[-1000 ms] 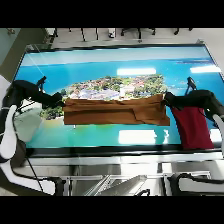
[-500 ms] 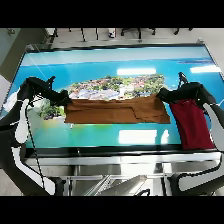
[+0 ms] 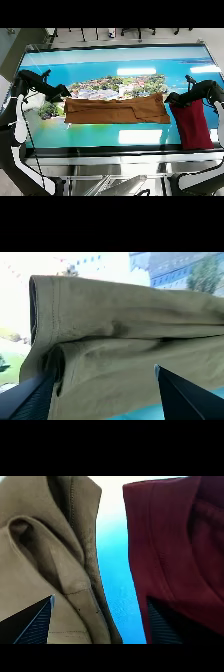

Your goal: Fold the shirts.

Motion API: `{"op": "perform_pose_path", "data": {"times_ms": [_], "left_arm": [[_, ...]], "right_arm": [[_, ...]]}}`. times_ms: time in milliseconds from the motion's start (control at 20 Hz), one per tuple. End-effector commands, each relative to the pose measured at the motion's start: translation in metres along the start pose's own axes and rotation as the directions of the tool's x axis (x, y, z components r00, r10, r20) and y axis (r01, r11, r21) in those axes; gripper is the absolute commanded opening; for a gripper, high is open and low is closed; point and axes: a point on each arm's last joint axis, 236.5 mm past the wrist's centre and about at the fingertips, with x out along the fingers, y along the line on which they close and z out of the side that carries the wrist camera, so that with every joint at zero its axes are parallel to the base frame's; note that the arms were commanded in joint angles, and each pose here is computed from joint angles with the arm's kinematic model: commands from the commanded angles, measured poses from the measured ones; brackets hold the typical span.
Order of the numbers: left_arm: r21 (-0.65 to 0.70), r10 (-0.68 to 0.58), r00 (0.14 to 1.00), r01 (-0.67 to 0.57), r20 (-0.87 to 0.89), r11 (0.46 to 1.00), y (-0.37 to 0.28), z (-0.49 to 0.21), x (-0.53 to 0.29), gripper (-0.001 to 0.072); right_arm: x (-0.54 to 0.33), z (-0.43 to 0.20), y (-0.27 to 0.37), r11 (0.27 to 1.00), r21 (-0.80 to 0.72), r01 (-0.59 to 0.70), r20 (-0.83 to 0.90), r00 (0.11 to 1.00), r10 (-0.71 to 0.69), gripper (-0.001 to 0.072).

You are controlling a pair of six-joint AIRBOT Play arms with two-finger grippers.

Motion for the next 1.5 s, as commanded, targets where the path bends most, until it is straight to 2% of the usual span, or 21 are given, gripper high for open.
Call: {"op": "perform_pose_path", "data": {"times_ms": [0, 250, 300, 400, 450, 550, 600, 650, 750, 800, 1050, 1300, 1450], "left_arm": [[0.030, 0.001, 0.999, -0.002, 0.036, 1.000, -0.017, 0.010, -0.038, 0.0705], [0.089, -0.002, 0.996, -0.006, 0.090, 0.996, -0.042, 0.014, -0.060, 0.0703], [0.097, -0.004, 0.996, -0.005, 0.091, 0.995, -0.046, 0.013, -0.061, 0.0650], [0.117, -0.008, 0.996, -0.002, 0.084, 0.993, -0.057, 0.009, -0.058, 0.0343], [0.120, -0.009, 0.996, -0.001, 0.087, 0.993, -0.061, 0.007, -0.055, 0.0289], [0.139, -0.014, 0.996, 0.001, 0.089, 0.990, -0.071, 0.002, -0.044, 0.0287], [0.148, -0.016, 0.997, 0.004, 0.077, 0.989, -0.076, -0.003, -0.038, 0.0086], [0.179, -0.017, 0.998, 0.006, 0.059, 0.984, -0.083, -0.008, -0.031, 0.0012], [0.221, -0.021, 0.999, 0.014, 0.027, 0.975, -0.103, -0.017, -0.017, 0.0012], [0.246, -0.024, 1.000, 0.019, 0.017, 0.969, -0.115, -0.021, -0.010, 0.0012], [0.390, -0.074, 0.993, 0.034, 0.090, 0.920, -0.197, -0.021, 0.039, 0.0011], [0.458, -0.041, 0.997, 0.068, -0.070, 0.886, -0.231, -0.072, 0.165, 0.0011], [0.495, -0.044, 0.994, 0.089, -0.102, 0.864, -0.254, -0.098, 0.228, 0.0011]], "right_arm": [[0.012, -0.003, 0.010, 0.995, -0.039, -0.090, -0.022, 0.996, 0.089, 0.0654], [0.033, -0.005, 0.022, 0.981, -0.017, -0.193, -0.040, 0.981, 0.192, 0.0645], [0.037, -0.007, 0.022, 0.981, -0.014, -0.195, -0.049, 0.980, 0.195, 0.0645], [0.046, -0.011, 0.024, 0.979, -0.009, -0.201, -0.069, 0.977, 0.200, 0.0644], [0.052, -0.014, 0.024, 0.979, -0.004, -0.204, -0.083, 0.976, 0.203, 0.0638], [0.061, -0.021, 0.025, 0.978, 0.002, -0.211, -0.113, 0.971, 0.209, 0.0426], [0.065, -0.023, 0.026, 0.977, 0.003, -0.212, -0.122, 0.970, 0.210, 0.0421], [0.067, -0.024, 0.026, 0.977, 0.003, -0.212, -0.127, 0.969, 0.210, 0.0282], [0.067, -0.024, 0.027, 0.977, 0.002, -0.214, -0.130, 0.968, 0.212, 0.0059], [0.065, -0.025, 0.028, 0.976, -0.001, -0.218, -0.135, 0.967, 0.216, 0.0021], [0.025, -0.006, 0.051, 0.971, -0.067, -0.228, -0.081, 0.972, 0.222, 0.0019], [-0.068, 0.002, 0.107, 0.947, -0.198, -0.253, -0.010, 0.967, 0.256, 0.0020], [-0.128, 0.000, 0.149, 0.916, -0.291, -0.277, 0.052, 0.951, 0.304, 0.0020]]}}
